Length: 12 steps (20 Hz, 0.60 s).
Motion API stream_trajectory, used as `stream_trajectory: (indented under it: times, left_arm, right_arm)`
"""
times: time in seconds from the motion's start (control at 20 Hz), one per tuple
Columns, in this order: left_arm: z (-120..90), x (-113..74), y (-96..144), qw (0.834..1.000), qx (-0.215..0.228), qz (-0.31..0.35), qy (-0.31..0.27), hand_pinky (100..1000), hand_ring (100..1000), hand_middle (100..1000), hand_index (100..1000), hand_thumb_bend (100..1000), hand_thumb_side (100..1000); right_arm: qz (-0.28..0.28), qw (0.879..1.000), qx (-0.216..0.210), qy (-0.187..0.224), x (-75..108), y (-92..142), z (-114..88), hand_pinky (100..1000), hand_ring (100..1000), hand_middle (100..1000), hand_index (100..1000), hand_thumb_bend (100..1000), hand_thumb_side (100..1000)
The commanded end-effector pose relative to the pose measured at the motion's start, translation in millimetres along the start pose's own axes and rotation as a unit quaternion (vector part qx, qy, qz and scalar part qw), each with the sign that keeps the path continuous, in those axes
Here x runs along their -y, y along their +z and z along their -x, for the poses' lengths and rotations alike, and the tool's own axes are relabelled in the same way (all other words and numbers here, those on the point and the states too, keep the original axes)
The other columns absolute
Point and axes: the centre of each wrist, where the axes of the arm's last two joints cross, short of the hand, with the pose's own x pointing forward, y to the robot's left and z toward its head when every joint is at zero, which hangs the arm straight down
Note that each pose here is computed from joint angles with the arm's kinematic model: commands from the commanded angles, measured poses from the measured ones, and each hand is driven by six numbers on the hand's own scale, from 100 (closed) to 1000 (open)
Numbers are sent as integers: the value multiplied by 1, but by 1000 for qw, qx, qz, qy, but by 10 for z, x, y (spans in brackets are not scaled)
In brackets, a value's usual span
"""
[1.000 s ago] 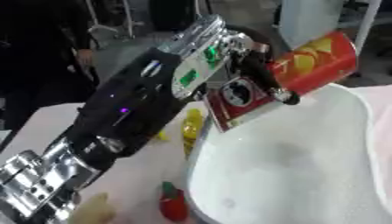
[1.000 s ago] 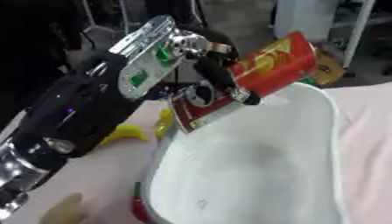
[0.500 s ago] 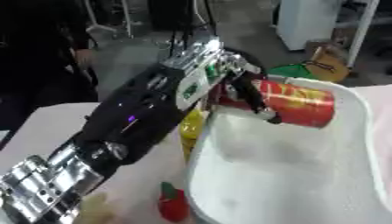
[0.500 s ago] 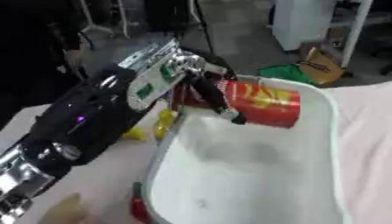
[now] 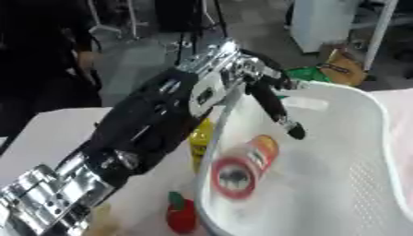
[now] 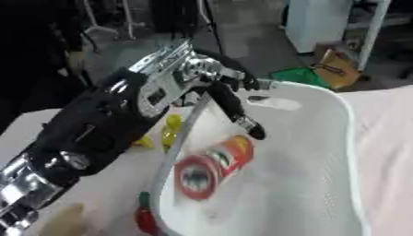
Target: Pick up objects on the table and place them in the box.
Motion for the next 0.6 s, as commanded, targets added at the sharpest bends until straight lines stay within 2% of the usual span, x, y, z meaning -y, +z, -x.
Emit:
stream_trajectory:
  times: [0.05,0.6]
  left_arm:
    - [-69,-146,135,1000,7,-21,4,751,906,929,1000,779,666]
    - [-143,-276,329,998,21,-55,21,736,876,886,1000,765,695]
  right_arm:
    - [7,1000,18,-7,10,-107,-33,718,550,556,691,100,721]
    - [6,1000,17,-7,9,-101,-34,717,550,556,691,100,722]
